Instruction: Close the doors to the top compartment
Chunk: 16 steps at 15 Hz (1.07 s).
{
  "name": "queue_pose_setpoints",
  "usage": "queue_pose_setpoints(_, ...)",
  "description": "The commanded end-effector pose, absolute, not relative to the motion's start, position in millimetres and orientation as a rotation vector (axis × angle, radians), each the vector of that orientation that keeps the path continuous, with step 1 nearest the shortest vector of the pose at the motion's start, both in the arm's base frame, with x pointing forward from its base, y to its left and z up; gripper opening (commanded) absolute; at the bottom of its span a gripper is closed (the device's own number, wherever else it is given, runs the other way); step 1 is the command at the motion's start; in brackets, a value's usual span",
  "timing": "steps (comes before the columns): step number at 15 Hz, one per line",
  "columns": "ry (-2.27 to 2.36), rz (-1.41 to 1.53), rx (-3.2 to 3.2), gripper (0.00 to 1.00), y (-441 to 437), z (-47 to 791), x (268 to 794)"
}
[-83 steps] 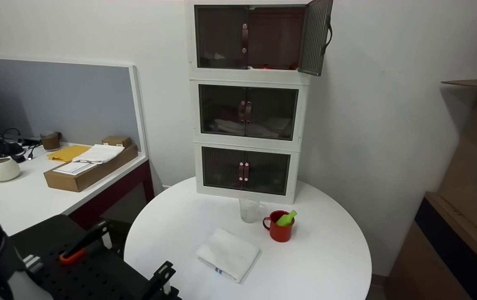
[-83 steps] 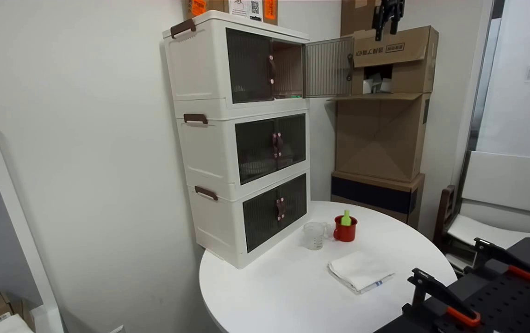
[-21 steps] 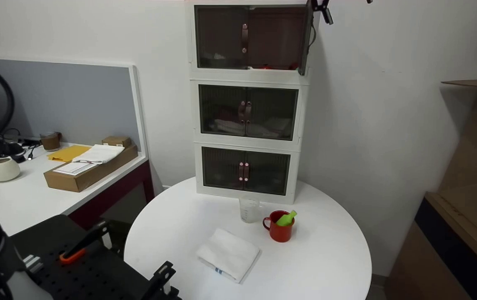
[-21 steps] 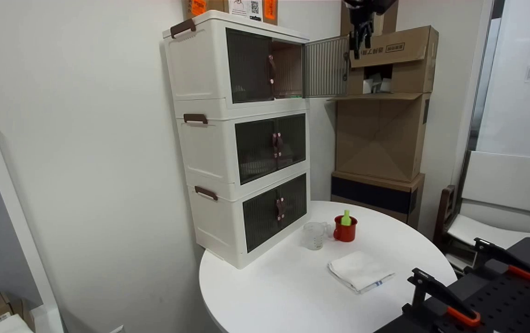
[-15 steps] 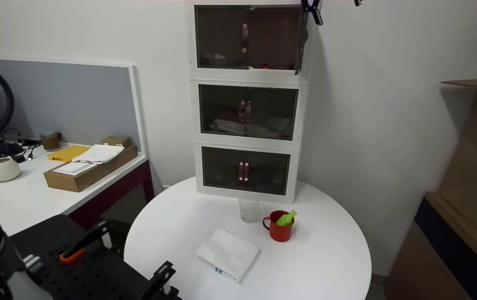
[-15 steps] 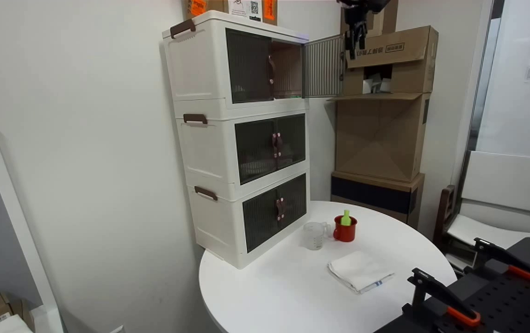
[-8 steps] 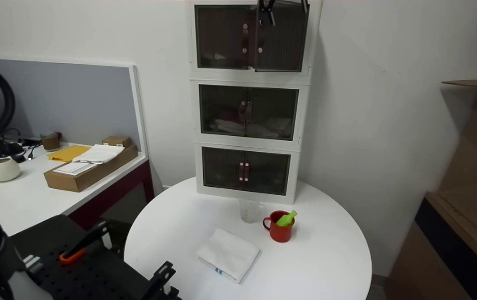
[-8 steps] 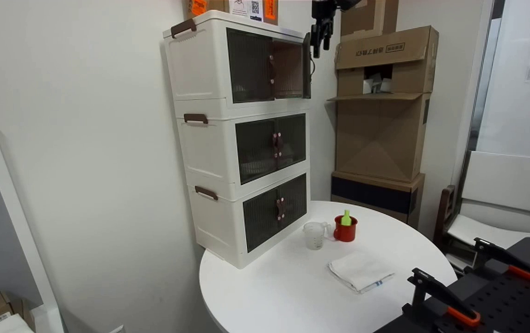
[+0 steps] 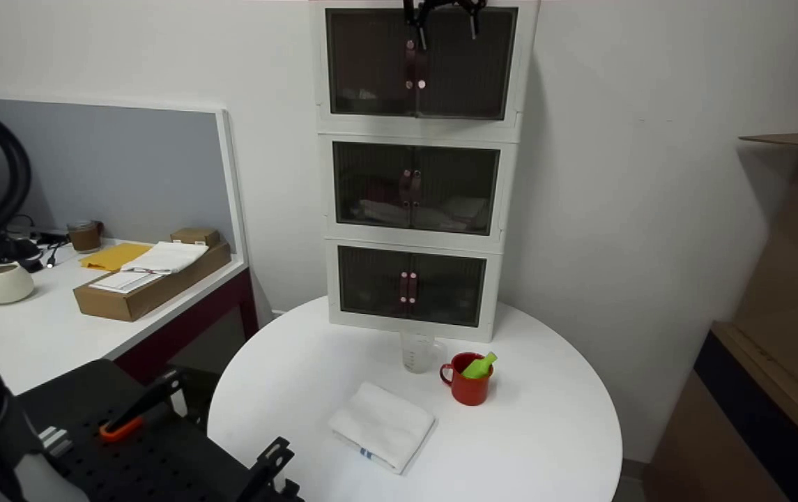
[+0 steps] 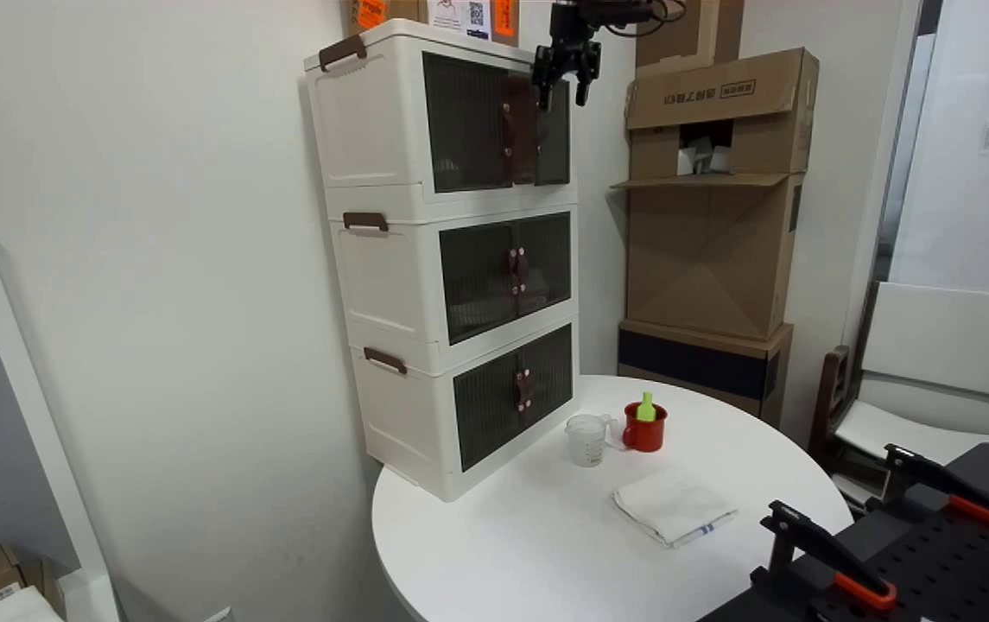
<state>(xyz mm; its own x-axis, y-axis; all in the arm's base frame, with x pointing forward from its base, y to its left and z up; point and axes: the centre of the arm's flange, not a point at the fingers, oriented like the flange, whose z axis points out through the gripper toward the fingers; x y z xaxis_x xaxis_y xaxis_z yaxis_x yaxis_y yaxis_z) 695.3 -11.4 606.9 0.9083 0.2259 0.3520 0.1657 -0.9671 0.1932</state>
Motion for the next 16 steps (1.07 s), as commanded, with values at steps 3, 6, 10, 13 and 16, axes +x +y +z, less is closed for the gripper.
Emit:
queue_pose_setpoints(3,0.040,0.787,2.985,1.00,-17,602,723)
queue_pose_setpoints(6,0.033,0.901,2.980,1.00,-17,596,735)
queue_pose_setpoints(10,0.104,0.959,2.961,1.00,-14,584,745)
queue_pose_setpoints(13,0.129,0.949,2.967,1.00,-15,583,741)
queue_pose_setpoints(16,0.128,0.933,2.997,1.00,-18,586,728)
